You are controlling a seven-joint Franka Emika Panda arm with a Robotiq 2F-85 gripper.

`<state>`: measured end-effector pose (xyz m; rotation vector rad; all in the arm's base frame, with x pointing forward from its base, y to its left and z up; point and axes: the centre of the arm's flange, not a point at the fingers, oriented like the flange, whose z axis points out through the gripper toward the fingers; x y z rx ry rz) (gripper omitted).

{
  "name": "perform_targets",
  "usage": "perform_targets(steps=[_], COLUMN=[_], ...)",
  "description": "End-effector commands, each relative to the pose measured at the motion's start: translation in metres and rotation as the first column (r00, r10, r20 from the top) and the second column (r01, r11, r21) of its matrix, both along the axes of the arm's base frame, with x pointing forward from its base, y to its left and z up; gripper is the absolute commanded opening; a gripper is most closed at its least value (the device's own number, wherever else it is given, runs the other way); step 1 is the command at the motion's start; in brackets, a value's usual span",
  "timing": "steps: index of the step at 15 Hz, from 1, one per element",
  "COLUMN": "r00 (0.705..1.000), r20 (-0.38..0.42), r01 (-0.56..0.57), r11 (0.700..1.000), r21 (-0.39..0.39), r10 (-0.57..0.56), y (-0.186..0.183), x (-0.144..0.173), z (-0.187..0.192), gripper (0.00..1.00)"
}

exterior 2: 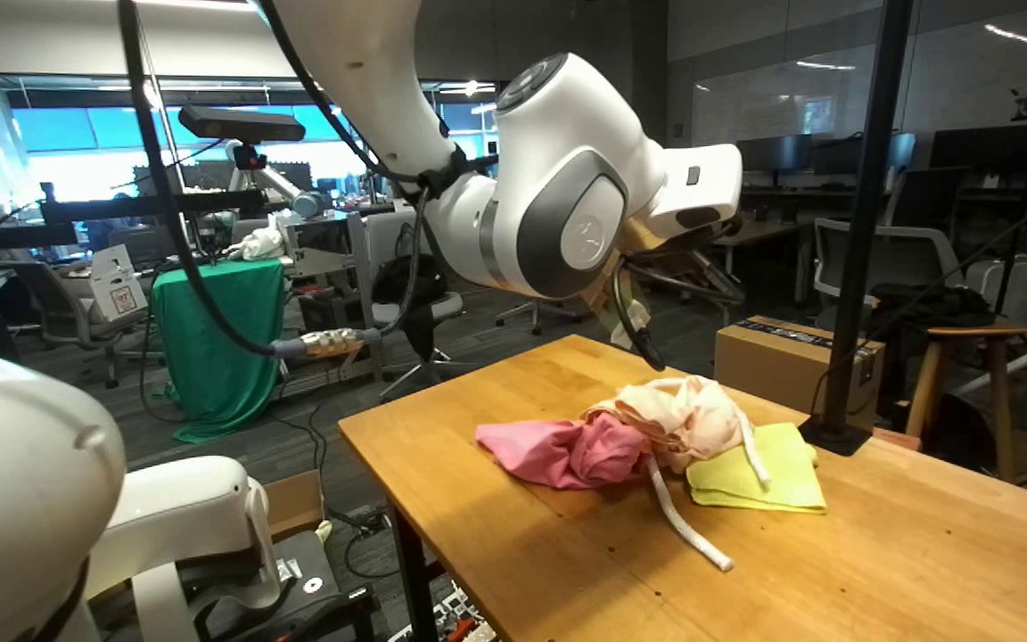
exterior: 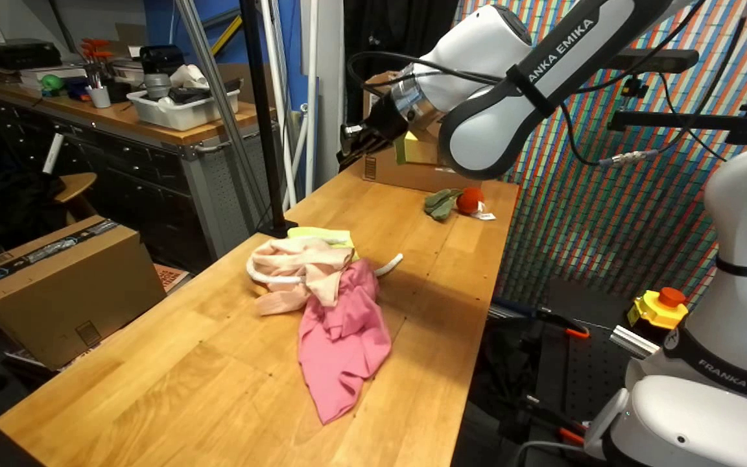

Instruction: Spread the cloths and the objects across the table

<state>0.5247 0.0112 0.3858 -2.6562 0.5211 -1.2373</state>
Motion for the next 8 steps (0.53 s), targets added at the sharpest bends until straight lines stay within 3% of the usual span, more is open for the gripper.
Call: perform_targets(steps=[1,2,4,8], r00=[0.999,0.997,0.989,0.951], r20=[-0.029,-0.057,-0.130,-0.286], r01=[-0.034,-0.042,-0.063,-0.108], r11=[0.999,0.999,0.998,0.992], r21=[0.022,0.024,0.025,0.061], r10=[0.035,0.043,0.065,0.121], y=[0.002,0.005,0.014,0.035], x=[-0.019,-0.018,-0.020,-0.022], z=[0.013,0.008,-0.003,-0.029], gripper=[0.06,0.32,0.35,0.64])
